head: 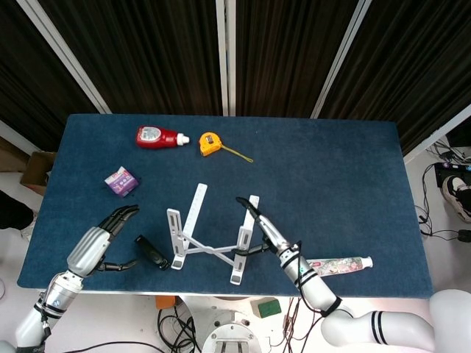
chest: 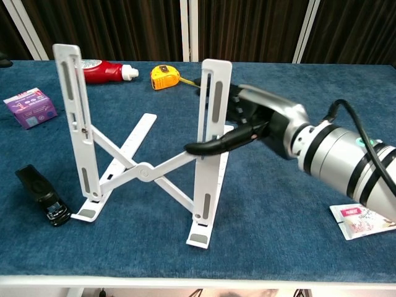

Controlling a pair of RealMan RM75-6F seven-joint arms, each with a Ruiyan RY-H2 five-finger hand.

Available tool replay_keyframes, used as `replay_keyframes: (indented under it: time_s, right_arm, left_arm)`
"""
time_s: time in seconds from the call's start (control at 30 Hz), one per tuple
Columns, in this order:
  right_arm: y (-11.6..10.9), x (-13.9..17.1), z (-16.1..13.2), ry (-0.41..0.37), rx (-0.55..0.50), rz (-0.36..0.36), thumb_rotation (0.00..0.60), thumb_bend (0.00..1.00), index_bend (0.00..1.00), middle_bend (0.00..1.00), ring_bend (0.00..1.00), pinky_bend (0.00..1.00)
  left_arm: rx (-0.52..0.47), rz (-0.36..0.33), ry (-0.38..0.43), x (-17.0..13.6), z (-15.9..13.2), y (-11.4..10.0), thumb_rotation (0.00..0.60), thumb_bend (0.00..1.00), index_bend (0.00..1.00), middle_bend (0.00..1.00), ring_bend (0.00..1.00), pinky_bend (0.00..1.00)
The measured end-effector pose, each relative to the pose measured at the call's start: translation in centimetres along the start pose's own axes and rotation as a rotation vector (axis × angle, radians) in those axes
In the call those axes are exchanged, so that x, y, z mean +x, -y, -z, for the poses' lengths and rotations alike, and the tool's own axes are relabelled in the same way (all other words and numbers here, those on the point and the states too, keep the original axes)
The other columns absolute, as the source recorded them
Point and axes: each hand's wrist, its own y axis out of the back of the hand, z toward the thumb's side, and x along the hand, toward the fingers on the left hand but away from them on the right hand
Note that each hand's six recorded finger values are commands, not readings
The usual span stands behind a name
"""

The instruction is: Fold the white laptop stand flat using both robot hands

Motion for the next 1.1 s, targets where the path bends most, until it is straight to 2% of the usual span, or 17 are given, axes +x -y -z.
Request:
replay_keyframes:
  time_s: [0.2, 0.27, 0.37, 0.43, 0.5, 0.57, 0.67, 0.73, 0.87, 1.1]
  right_arm:
    - [-6.0, 1.3, 1.2, 0.042, -0.019, 0.213, 0.600, 0.03, 0.00, 0.00, 0.00, 0.00]
    - [-8.0, 2.2, 1.1, 0.026, 0.000, 0.279, 0.600, 0.03, 0.00, 0.00, 0.00, 0.00]
    - [-9.9, 3.5, 0.1, -0.023, 0.077, 0.322, 0.600, 0.03, 0.00, 0.05, 0.00, 0.00]
    - [-10.6, 4.2, -0.8, -0.060, 0.146, 0.318, 0.600, 0.03, 0.04, 0.17, 0.04, 0.07]
    - [-11.0, 5.1, -2.1, -0.106, 0.243, 0.296, 0.600, 0.02, 0.13, 0.28, 0.14, 0.18]
    - [-10.9, 5.8, -3.2, -0.144, 0.350, 0.266, 0.600, 0.01, 0.30, 0.42, 0.29, 0.34]
    - [-10.3, 6.4, -4.1, -0.173, 0.492, 0.229, 0.600, 0.00, 0.47, 0.55, 0.46, 0.57]
    - [-9.7, 6.5, -4.4, -0.181, 0.573, 0.204, 0.600, 0.00, 0.56, 0.62, 0.56, 0.67]
    - [-7.6, 6.2, -4.3, -0.188, 0.750, 0.129, 0.600, 0.00, 0.64, 0.70, 0.66, 0.78]
    - [-3.2, 4.4, -2.4, -0.207, 0.980, 0.024, 0.600, 0.00, 0.73, 0.78, 0.74, 0.87]
  left_arm:
    - [0.077, 0.004, -0.012, 0.9, 0.5, -0.9, 0.600, 0.18, 0.06, 0.05, 0.00, 0.16]
    - [0.124, 0.004, -0.019, 1.4, 0.7, -1.3, 0.600, 0.18, 0.06, 0.05, 0.00, 0.16]
    - [0.211, 0.008, -0.026, 2.5, 1.0, -1.8, 0.600, 0.18, 0.06, 0.05, 0.00, 0.16]
    - [0.274, 0.014, -0.022, 3.4, 1.0, -2.0, 0.600, 0.18, 0.06, 0.05, 0.00, 0.16]
    - [0.356, 0.022, -0.011, 4.6, 0.8, -2.1, 0.600, 0.17, 0.05, 0.04, 0.00, 0.16]
    - [0.444, 0.034, 0.008, 6.2, 0.4, -2.0, 0.600, 0.13, 0.04, 0.02, 0.00, 0.15]
    - [0.560, 0.053, 0.045, 9.1, -0.4, -1.3, 0.600, 0.08, 0.02, 0.00, 0.00, 0.13]
    - [0.615, 0.069, 0.066, 11.0, -1.0, -0.4, 0.600, 0.06, 0.01, 0.00, 0.00, 0.12]
    - [0.715, 0.097, 0.099, 14.9, -1.9, 1.8, 0.600, 0.05, 0.00, 0.00, 0.00, 0.11]
    - [0.800, 0.126, 0.098, 18.8, -1.8, 4.7, 0.600, 0.05, 0.00, 0.00, 0.00, 0.11]
